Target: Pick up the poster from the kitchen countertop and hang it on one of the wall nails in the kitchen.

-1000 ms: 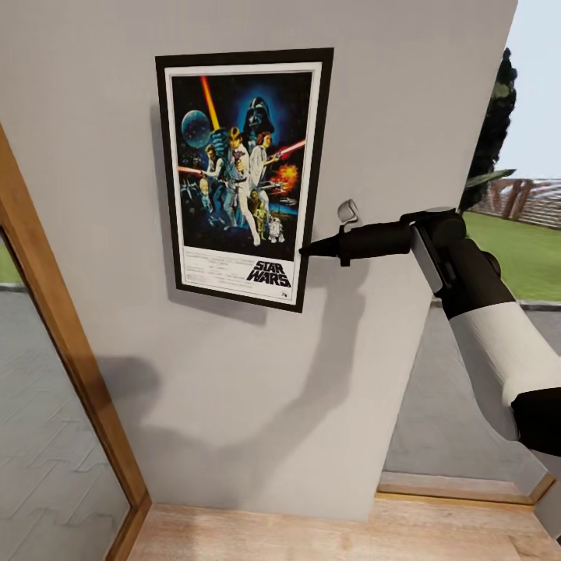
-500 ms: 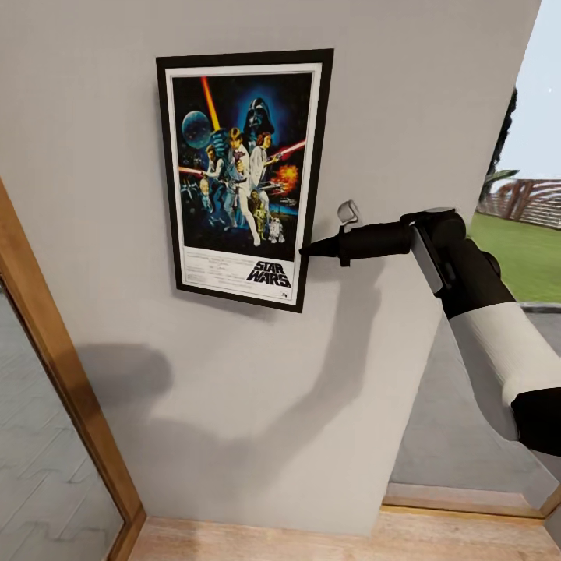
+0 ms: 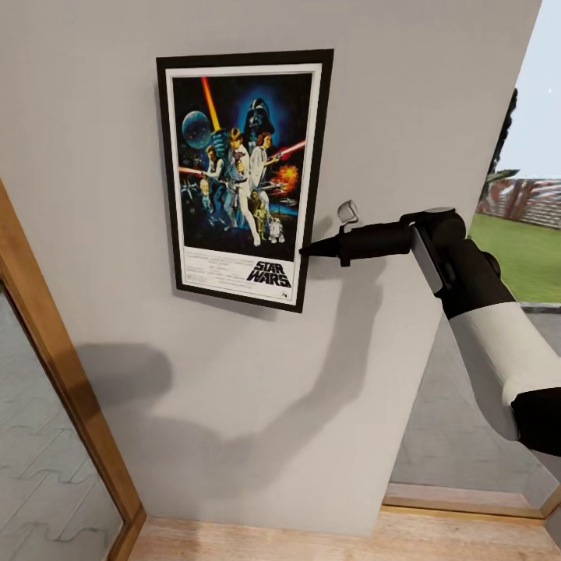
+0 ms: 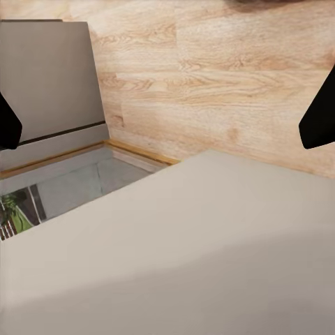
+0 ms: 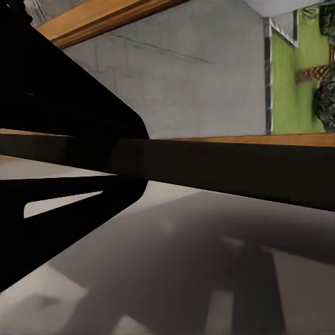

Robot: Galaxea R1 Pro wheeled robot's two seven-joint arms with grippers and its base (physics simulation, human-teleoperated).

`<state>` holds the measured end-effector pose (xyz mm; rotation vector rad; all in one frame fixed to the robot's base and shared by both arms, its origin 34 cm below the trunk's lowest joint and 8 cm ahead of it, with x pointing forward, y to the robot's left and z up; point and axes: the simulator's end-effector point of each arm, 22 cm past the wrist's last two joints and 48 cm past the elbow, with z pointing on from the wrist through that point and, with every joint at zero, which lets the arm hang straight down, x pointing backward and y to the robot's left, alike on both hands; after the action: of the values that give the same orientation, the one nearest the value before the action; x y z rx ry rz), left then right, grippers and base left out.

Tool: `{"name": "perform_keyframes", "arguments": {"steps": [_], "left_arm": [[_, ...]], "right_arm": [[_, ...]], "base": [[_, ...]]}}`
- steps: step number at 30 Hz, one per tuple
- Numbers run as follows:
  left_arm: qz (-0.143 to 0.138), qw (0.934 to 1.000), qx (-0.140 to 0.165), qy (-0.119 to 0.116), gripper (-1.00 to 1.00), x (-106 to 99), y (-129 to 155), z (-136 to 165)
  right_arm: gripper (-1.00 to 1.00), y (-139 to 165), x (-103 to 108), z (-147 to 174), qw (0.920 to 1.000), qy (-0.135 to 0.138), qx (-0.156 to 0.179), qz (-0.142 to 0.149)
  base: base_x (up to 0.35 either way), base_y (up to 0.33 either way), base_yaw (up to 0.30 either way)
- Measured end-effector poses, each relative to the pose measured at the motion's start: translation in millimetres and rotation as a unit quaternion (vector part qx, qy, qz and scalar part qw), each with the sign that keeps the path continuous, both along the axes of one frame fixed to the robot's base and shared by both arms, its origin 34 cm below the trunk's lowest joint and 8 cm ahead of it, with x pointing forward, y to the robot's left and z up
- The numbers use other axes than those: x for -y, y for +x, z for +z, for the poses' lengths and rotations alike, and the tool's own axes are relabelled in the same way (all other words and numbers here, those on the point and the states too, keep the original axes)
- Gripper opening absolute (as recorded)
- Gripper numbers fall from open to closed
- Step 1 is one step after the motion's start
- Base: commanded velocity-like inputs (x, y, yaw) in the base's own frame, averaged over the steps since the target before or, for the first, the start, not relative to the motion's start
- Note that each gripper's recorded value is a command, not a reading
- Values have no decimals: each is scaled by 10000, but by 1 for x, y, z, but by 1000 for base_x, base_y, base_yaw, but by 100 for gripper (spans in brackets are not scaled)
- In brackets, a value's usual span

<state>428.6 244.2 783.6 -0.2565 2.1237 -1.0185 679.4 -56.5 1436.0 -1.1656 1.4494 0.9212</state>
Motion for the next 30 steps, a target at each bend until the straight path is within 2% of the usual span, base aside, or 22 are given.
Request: {"name": "perform_keyframes", "arguments": {"steps": [30], "left_arm": [[0, 10000, 0, 0, 100, 0, 0, 0]], "right_arm": [[-100, 1, 0, -1, 10000, 0, -16, -15]], "base": [[0, 0, 0]]}}
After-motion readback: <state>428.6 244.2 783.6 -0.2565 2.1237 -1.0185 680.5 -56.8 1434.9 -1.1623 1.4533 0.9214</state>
